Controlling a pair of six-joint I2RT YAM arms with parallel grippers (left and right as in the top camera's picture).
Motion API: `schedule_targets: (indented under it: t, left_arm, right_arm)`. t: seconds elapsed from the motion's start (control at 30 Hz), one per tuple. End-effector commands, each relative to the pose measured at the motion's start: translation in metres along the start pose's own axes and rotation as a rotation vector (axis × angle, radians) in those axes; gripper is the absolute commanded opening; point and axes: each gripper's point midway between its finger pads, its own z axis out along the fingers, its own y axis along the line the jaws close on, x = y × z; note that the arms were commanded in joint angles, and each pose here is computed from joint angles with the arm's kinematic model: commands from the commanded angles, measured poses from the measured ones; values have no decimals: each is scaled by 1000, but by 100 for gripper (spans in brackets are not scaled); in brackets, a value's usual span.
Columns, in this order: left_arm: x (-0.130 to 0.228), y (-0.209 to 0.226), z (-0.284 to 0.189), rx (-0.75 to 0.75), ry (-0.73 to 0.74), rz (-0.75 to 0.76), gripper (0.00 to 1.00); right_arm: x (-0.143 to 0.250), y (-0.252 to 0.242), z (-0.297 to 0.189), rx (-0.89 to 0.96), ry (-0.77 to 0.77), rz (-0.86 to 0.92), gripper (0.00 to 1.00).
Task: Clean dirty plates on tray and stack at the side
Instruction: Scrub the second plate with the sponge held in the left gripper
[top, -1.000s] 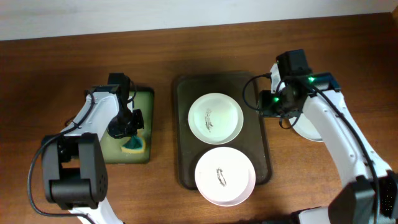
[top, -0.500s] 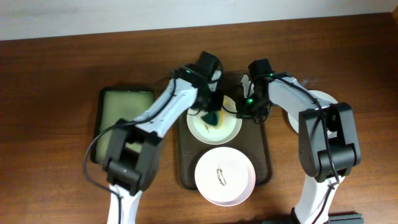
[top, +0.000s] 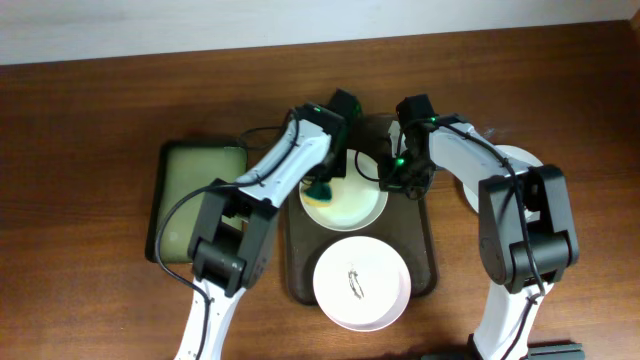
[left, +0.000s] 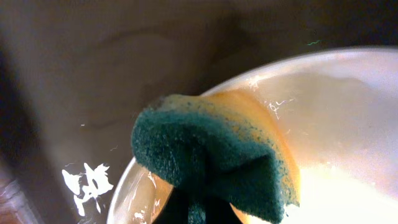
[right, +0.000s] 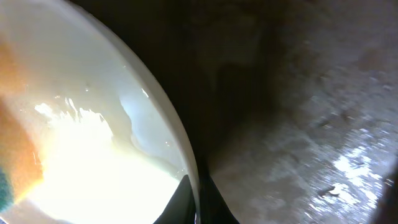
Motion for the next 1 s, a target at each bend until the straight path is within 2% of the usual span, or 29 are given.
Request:
schedule_targets:
  t: [0.0, 0.03, 0.13, 0.23, 0.27, 0.3, 0.33, 0.37, 0.47, 0.57, 0.63, 0.7, 0.77, 0.87, 0.97]
  left_arm:
    - [40, -109, 24, 598, 255, 76, 0]
    - [48, -126, 20, 645, 241, 165, 0]
    - [69, -152, 17, 660, 225, 320, 0]
    - [68, -139, 27, 566, 219, 315, 0]
    - [64, -128, 28, 552, 228, 290, 0]
    - [57, -100, 35, 457, 237, 228, 0]
    - [42, -50, 40, 285, 236, 134, 0]
    - [28, -22, 36, 211, 220, 97, 0]
    - [-20, 47, 7, -14, 98, 33, 0]
    - [-31, 56, 2, -74, 53, 35, 0]
    - [-16, 28, 11, 45, 111, 47, 0]
    - [22, -34, 16, 318, 244, 73, 0]
    - [47, -80, 8, 475, 311, 119, 0]
    - [62, -123, -6, 609, 333, 178, 0]
    - [74, -140, -15, 681, 369, 194, 0]
  right_arm:
    - [9, -18, 15, 68, 43, -28, 4]
    - [9, -18, 15, 67, 42, -27, 4]
    - [9, -18, 15, 67, 42, -28, 4]
    - [9, -18, 15, 67, 43, -27, 4]
    - [9, -18, 15, 67, 43, -27, 4]
    - [9, -18, 15, 67, 43, -27, 4]
    - [9, -18, 15, 67, 43, -27, 4]
    - [9, -18, 15, 67, 43, -27, 4]
    - [9, -18, 15, 68, 43, -27, 4]
    - [9, -18, 15, 68, 43, -23, 4]
    - [9, -18, 15, 68, 42, -24, 4]
    - [9, -18, 15, 68, 42, -24, 4]
    - [9, -18, 15, 68, 42, -24, 4]
    - [9, -18, 15, 68, 42, -23, 4]
    - [9, -18, 15, 68, 42, -23, 4]
